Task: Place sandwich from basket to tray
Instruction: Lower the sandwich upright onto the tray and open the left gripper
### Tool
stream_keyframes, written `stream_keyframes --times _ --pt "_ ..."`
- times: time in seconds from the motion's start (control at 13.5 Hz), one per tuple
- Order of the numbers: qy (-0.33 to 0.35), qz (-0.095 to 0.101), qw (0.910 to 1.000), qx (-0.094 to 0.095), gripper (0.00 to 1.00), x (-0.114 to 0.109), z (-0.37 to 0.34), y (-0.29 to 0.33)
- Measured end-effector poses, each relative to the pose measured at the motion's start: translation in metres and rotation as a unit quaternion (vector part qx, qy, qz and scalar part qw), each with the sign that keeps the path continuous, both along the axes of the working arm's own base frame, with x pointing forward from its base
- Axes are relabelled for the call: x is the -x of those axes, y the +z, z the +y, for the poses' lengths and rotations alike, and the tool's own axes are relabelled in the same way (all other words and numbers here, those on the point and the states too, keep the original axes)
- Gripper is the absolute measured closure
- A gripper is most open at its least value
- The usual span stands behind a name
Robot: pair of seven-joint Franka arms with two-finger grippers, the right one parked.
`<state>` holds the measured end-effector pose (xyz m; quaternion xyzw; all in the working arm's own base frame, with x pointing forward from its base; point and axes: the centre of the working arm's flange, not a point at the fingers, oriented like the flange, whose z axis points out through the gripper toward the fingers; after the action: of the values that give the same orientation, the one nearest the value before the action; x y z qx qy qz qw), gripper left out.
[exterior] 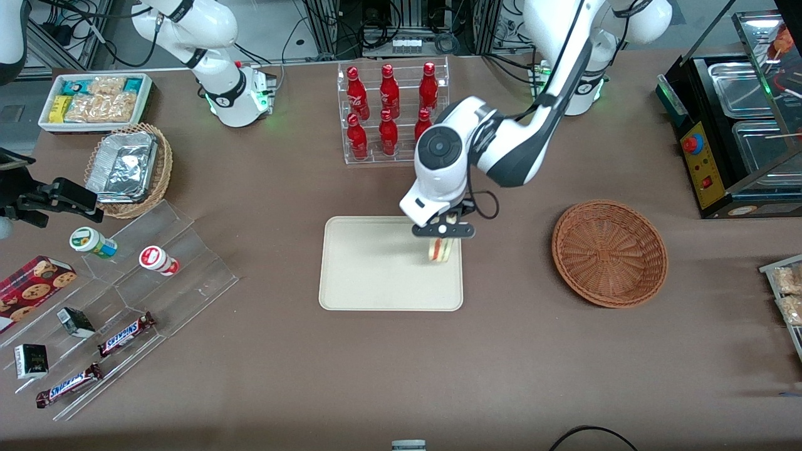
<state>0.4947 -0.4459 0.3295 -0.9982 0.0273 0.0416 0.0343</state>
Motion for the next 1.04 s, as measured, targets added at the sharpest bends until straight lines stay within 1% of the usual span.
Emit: stream_keyframes --times 0.15,0.22,0.44,0.67,0.96,1.04 --pt "0.001 -0.010 0.9999 0.009 0.82 -0.009 -0.007 -0.021" --pt "0.003 -0.012 0.9999 0.010 0.82 -0.011 -0.010 -0.030" --pt "0.037 -0.025 0.9989 0.017 0.82 -0.012 -0.023 -0.048" --pt "0.052 -0.026 0.9982 0.016 0.82 -0.004 -0.035 -0.063" --pt "0.059 -0.030 0.9976 0.019 0.82 -0.005 -0.038 -0.083" --pt "0.060 -0.030 0.9976 0.016 0.82 -0.006 -0.037 -0.090"
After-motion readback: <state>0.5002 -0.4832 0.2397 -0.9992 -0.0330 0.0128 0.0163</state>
